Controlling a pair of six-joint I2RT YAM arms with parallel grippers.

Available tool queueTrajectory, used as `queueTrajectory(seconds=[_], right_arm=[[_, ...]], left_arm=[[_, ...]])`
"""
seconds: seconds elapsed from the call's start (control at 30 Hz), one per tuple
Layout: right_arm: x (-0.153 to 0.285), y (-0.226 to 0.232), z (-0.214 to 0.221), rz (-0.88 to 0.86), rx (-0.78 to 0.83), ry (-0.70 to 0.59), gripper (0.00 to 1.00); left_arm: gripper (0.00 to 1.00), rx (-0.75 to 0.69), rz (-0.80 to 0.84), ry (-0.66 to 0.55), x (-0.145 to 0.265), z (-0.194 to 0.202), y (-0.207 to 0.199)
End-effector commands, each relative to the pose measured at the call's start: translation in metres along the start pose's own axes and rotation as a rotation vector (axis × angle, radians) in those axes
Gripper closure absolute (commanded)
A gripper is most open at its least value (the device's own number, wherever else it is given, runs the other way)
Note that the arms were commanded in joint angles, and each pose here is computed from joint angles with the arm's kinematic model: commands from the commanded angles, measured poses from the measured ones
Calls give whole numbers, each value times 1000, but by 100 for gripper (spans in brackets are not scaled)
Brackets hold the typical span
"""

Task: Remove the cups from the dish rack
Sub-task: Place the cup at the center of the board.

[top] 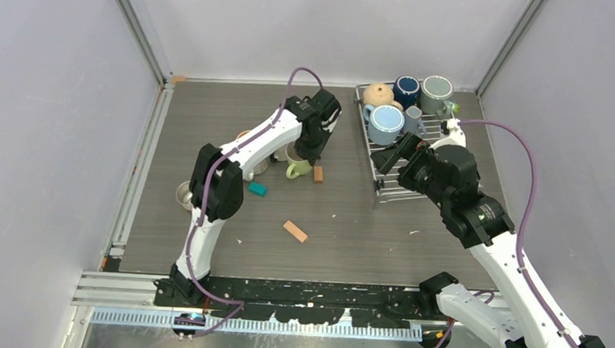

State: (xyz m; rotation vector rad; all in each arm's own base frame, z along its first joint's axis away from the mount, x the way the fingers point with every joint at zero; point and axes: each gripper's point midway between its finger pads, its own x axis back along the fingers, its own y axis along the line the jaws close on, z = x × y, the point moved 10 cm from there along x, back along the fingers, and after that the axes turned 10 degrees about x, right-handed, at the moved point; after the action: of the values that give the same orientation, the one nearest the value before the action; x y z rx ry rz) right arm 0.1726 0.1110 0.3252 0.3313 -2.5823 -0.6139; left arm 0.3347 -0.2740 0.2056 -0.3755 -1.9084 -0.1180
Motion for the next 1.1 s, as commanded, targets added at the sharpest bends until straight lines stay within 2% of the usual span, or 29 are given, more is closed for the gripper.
queueTrajectory(seconds=[0.0, 0.57, 1.07], right_arm=[[11, 7, -15, -20, 14, -65, 0], [12, 7, -14, -17, 18, -49, 0], [6, 7, -12, -18, 30, -16, 0]], left_arm=[[100, -26, 6, -71, 13, -16, -5], [100, -28, -9, -16, -7, -17, -7], [85, -56, -50, -11, -6, -21, -4]])
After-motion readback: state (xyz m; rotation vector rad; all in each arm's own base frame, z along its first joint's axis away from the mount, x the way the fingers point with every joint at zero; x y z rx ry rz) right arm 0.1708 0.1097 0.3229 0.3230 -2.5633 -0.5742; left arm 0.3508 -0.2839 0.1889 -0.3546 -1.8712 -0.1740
